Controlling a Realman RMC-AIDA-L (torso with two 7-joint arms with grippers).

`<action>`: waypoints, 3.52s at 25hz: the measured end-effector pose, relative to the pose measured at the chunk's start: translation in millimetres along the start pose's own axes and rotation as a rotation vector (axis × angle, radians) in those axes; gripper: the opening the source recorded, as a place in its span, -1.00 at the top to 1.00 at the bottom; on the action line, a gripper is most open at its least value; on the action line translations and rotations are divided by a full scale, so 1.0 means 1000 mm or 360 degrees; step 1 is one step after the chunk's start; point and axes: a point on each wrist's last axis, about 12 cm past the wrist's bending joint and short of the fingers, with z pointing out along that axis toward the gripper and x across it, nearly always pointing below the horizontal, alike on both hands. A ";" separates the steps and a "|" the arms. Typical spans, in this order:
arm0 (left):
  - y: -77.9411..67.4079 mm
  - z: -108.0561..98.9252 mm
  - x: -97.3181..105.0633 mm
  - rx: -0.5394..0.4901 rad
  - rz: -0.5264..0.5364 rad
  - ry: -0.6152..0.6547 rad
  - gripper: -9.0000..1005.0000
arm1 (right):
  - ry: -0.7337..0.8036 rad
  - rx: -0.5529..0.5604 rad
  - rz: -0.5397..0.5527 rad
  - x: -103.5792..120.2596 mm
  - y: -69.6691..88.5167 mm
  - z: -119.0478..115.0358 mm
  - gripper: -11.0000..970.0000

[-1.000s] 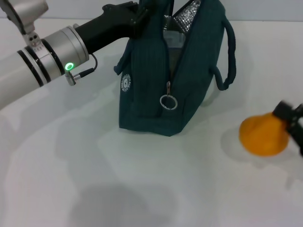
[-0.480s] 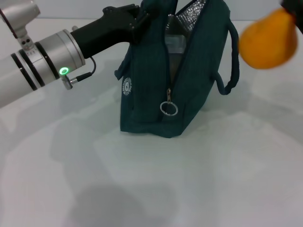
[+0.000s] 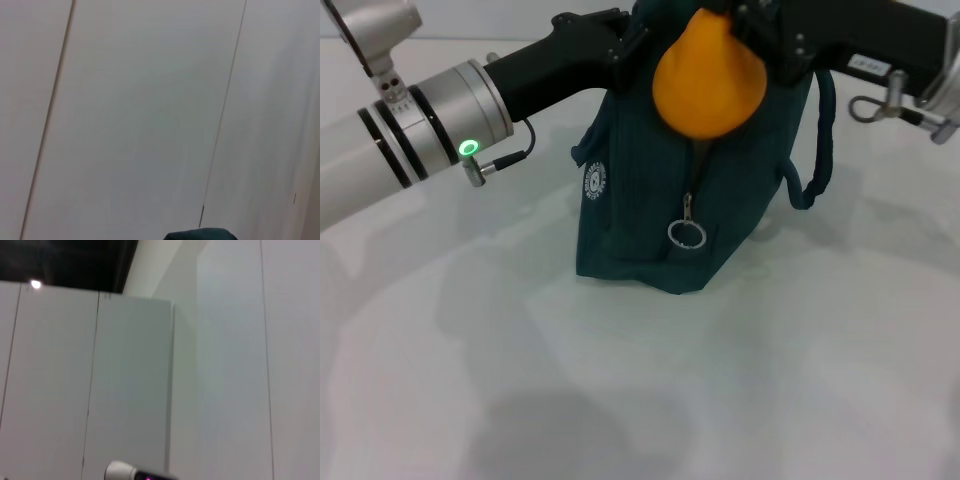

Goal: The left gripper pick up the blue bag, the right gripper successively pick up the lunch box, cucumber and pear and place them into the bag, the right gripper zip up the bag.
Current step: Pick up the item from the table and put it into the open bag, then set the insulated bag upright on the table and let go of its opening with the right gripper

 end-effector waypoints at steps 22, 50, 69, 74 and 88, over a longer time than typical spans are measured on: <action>-0.001 0.008 -0.003 0.0022 -0.0004 -0.0012 0.76 | 0.0310 0.0098 0.0086 0.043 0.009 -0.005 0.94; 0.002 0.009 -0.002 -0.0029 0.0011 0.0008 0.76 | 0.0649 0.0195 0.0273 0.055 0.037 -0.101 -0.07; 0.001 0.004 0.002 -0.0036 0.0059 0.0013 0.76 | 0.0392 0.0419 0.0111 0.046 0.031 -0.093 0.83; -0.010 -0.012 0.010 0.0091 0.0207 -0.0007 0.76 | 0.0270 0.0477 0.0069 0.036 0.024 -0.093 0.84; -0.026 -0.054 0.032 0.0109 0.0335 -0.0119 0.76 | 0.0362 0.0262 0.0221 0.038 0.027 -0.089 0.79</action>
